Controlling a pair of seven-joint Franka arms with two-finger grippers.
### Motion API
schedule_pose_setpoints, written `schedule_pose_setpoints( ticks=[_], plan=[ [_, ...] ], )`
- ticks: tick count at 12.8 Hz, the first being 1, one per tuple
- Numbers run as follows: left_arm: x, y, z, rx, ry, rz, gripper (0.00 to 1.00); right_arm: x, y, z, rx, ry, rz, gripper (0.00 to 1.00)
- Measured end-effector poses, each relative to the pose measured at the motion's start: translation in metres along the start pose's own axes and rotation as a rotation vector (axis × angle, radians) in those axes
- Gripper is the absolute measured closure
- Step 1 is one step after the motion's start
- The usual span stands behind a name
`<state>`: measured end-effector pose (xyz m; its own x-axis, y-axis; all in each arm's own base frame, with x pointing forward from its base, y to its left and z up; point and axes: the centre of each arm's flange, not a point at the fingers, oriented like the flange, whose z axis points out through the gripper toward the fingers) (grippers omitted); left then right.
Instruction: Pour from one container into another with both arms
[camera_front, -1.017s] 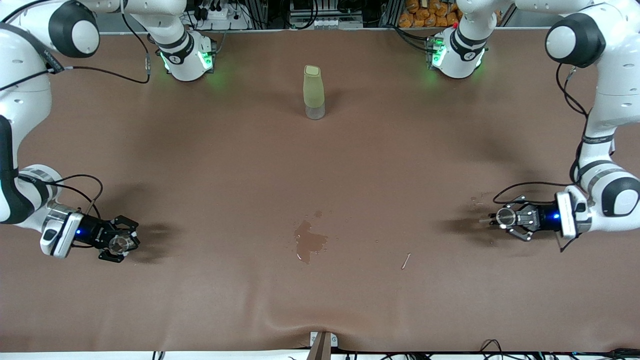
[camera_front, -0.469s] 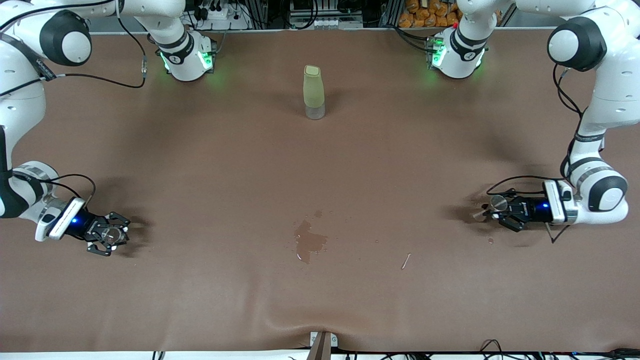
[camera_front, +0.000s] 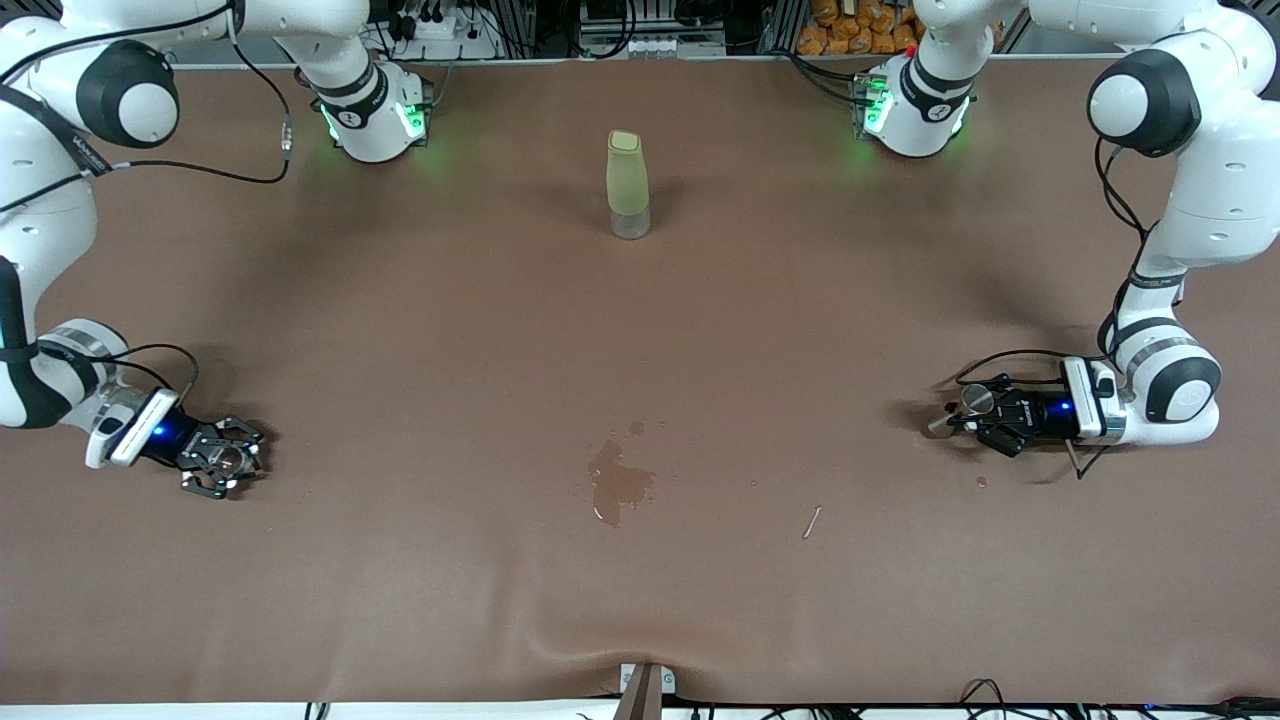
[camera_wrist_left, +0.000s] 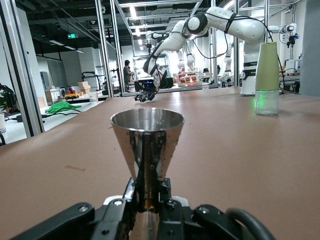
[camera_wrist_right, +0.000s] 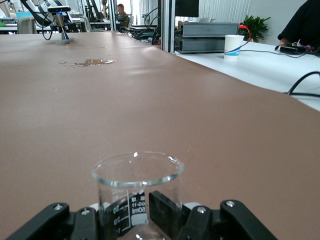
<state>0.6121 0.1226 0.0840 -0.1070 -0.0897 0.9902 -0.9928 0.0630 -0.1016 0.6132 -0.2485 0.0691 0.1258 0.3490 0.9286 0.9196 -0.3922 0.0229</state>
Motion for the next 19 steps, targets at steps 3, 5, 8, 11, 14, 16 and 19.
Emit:
schedule_pose_setpoints(
  ticks=[3,5,8,11,14,16,19],
  plan=[
    [-0.003,0.001,-0.001,0.004,-0.005,-0.003,0.67,-0.005,-0.002,0.002,-0.004,0.016,0.011,0.79],
    [-0.007,0.002,-0.001,0.008,-0.010,-0.009,0.63,-0.002,-0.003,0.005,0.005,0.047,0.017,0.58],
    [-0.014,0.008,-0.002,-0.019,-0.033,-0.060,0.30,0.006,-0.002,0.006,0.028,0.098,0.094,0.21],
    [-0.007,0.007,-0.024,-0.072,-0.116,-0.160,0.00,0.025,0.007,-0.008,0.042,0.116,0.129,0.00],
    [0.037,-0.003,-0.065,-0.113,-0.277,-0.298,0.00,0.060,0.021,-0.036,0.053,0.071,0.155,0.00],
    [0.085,-0.008,-0.101,-0.094,-0.409,-0.421,0.00,0.099,0.032,-0.054,0.068,0.021,0.179,0.00],
    [0.164,-0.004,-0.151,-0.038,-0.645,-0.651,0.00,0.161,0.047,-0.067,0.095,-0.077,0.223,0.00]
  ],
)
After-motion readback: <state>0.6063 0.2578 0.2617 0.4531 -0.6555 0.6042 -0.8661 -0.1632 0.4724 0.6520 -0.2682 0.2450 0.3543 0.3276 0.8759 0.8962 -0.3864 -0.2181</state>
